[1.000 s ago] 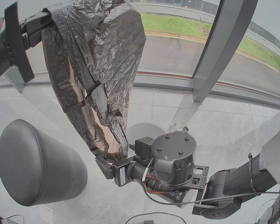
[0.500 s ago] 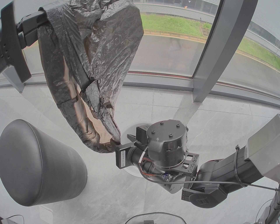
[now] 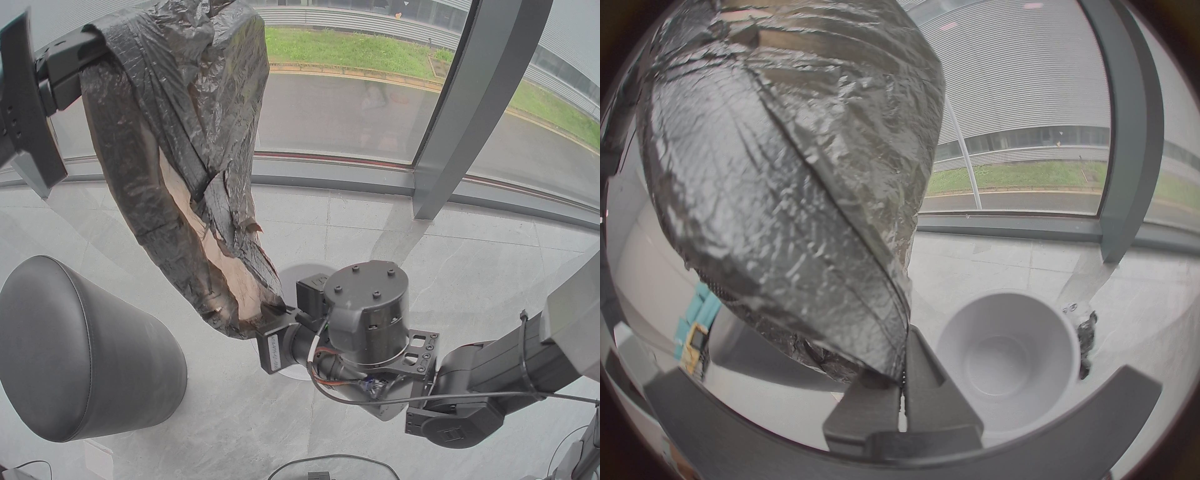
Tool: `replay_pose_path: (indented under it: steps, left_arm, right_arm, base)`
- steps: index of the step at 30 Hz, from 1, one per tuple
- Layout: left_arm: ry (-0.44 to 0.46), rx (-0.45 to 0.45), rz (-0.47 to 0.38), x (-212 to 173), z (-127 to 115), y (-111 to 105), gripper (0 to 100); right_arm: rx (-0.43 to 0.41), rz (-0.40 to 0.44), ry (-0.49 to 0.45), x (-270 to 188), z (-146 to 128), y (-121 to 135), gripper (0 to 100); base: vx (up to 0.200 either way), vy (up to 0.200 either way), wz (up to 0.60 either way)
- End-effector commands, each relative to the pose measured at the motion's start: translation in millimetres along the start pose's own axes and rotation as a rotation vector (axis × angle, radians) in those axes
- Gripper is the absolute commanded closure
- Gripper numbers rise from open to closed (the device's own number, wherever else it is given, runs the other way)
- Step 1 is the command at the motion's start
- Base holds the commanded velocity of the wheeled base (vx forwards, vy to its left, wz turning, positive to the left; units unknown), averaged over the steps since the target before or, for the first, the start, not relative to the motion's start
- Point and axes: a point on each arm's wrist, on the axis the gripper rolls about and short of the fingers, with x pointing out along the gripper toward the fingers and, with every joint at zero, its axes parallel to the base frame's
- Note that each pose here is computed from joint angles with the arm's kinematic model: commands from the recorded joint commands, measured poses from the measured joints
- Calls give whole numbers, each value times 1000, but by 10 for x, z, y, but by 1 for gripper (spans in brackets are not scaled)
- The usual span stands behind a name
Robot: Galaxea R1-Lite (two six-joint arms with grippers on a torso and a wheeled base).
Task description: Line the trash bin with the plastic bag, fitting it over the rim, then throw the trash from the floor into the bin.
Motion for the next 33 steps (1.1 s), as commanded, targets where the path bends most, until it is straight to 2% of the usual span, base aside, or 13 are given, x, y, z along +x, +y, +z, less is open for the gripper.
replay_pose_path:
  steps: [1, 2, 4, 6, 9, 15, 16, 19, 22, 28, 29, 33]
  left_arm:
    - [13, 20, 32, -60, -53, 102, 100]
    - [47, 67, 78, -101, -128, 268, 100]
    - [97, 105, 125, -172, -206, 472, 100]
    - [144, 107, 136, -229, -261, 615, 100]
    - [250, 90, 102, -315, -355, 741, 100]
    - [416, 51, 52, -341, -440, 829, 100]
    - [471, 39, 33, -345, -477, 871, 100]
    - [569, 19, -3, -360, -547, 971, 100]
    - [628, 24, -56, -360, -622, 1092, 100]
    - [689, 52, -143, -388, -733, 1272, 100]
    - [708, 73, -170, -379, -784, 1367, 100]
    - [721, 89, -172, -324, -861, 1546, 100]
  right_arm:
    - [-91, -9, 48, -289, 90, -138, 100]
    - [-152, -8, 112, -553, 193, -308, 100]
    - [-145, 30, 158, -816, 364, -446, 100]
    - [-137, 51, 199, -1059, 523, -579, 100]
    - [-121, 88, 300, -1425, 783, -739, 100]
    - [-78, 136, 444, -1836, 1237, -816, 100]
    - [-62, 157, 490, -1912, 1336, -804, 100]
    - [-14, 239, 562, -1964, 1424, -776, 100]
    - [22, 311, 644, -1977, 1457, -772, 100]
    - [26, 316, 727, -1979, 1502, -753, 100]
    - [15, 317, 774, -1990, 1500, -749, 100]
    - [23, 342, 854, -1946, 1448, -751, 100]
  base:
    - [0, 0, 0]
    - [0, 0, 0]
    - [0, 0, 0]
    - [0, 0, 0]
    - [0, 0, 0]
    - [0, 0, 0]
    - [0, 0, 0]
    - [0, 0, 0]
    - [0, 0, 0]
    - [0, 0, 0]
    - [0, 0, 0]
    - [0, 0, 0]
